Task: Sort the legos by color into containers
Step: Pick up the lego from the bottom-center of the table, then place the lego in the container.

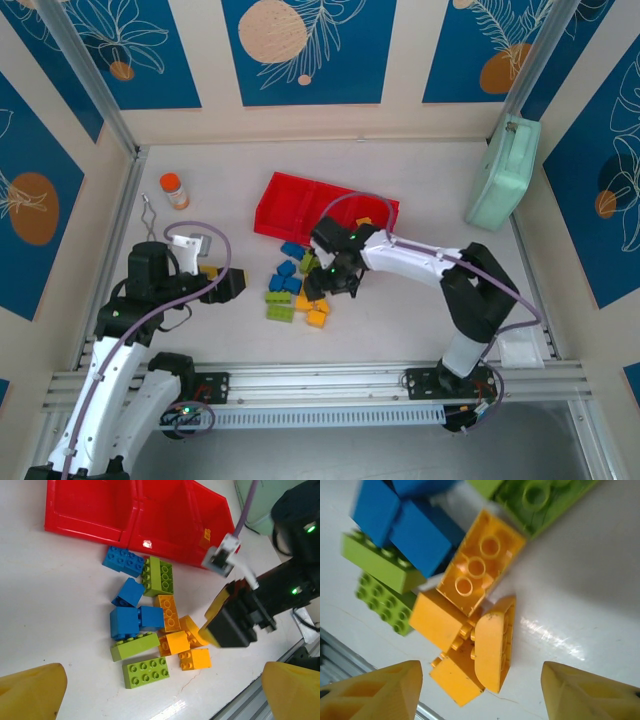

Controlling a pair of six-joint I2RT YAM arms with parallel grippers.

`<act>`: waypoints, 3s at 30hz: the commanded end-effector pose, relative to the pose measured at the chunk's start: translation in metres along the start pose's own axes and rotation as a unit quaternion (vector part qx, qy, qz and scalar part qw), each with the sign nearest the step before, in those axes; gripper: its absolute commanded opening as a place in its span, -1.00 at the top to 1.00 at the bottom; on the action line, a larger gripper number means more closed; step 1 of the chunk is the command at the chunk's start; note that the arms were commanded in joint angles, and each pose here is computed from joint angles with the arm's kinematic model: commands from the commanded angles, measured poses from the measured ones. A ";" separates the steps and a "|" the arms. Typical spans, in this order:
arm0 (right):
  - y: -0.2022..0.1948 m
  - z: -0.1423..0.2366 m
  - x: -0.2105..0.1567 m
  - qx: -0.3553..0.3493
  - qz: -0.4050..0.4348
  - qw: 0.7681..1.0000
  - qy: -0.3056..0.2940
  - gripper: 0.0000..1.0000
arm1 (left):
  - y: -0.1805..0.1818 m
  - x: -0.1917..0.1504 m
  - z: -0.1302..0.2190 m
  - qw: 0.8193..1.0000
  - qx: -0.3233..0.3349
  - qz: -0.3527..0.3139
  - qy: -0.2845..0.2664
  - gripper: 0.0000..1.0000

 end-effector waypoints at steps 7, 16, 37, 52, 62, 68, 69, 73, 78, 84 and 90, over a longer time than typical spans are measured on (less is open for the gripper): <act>0.000 -0.019 -0.005 -0.047 0.011 0.998 0.044 -0.04 | -0.003 -0.001 0.000 1.000 -0.007 -0.011 0.000 -0.99; -0.014 -0.027 -0.009 -0.111 0.009 0.992 0.057 0.15 | -0.002 -0.001 0.000 1.000 -0.005 -0.011 0.001 -0.99; -0.023 0.057 0.017 -0.082 -0.038 0.992 -0.089 0.66 | -0.005 -0.001 0.000 1.000 -0.013 -0.016 0.000 -0.99; -0.117 0.146 0.091 0.003 -0.187 0.945 -0.268 0.68 | -0.005 -0.002 0.001 1.000 -0.014 -0.017 0.000 -0.99; -0.156 0.132 0.123 -0.021 -0.191 0.950 -0.246 0.70 | -0.005 -0.002 0.000 1.000 -0.014 -0.016 0.002 -0.99; -0.161 0.115 0.119 -0.019 -0.197 0.953 -0.228 0.69 | -0.005 -0.002 0.000 1.000 -0.013 -0.016 0.002 -0.99; -0.162 0.112 0.116 -0.019 -0.199 0.954 -0.226 0.68 | -0.004 -0.002 0.000 1.000 -0.012 -0.015 0.002 -0.99; -0.162 0.104 0.108 -0.023 -0.205 0.954 -0.219 0.57 | -0.001 -0.001 -0.001 1.000 0.003 -0.010 0.003 -0.99; -0.164 0.100 0.101 -0.029 -0.217 0.952 -0.214 0.29 | -0.001 -0.001 -0.002 1.000 0.003 -0.009 0.005 -0.99; -0.152 0.113 0.098 -0.029 -0.206 0.953 -0.220 -0.18 | 0.001 -0.001 -0.002 1.000 0.009 -0.006 0.005 -0.99; -0.113 0.138 0.076 -0.044 -0.154 0.955 -0.250 -0.55 | 0.002 -0.002 -0.003 1.000 0.008 -0.004 0.010 -0.99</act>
Point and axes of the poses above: each hand's point on the last joint's axis, 136 mm out from that joint toward the fingers, its own z axis back along the fingers, its own y axis along the line the jaws close on, x = y × z, the point moved 4 cm from there along z, back along the fingers, and after that the axes turned 6 degrees about z, right-handed, at the moved point
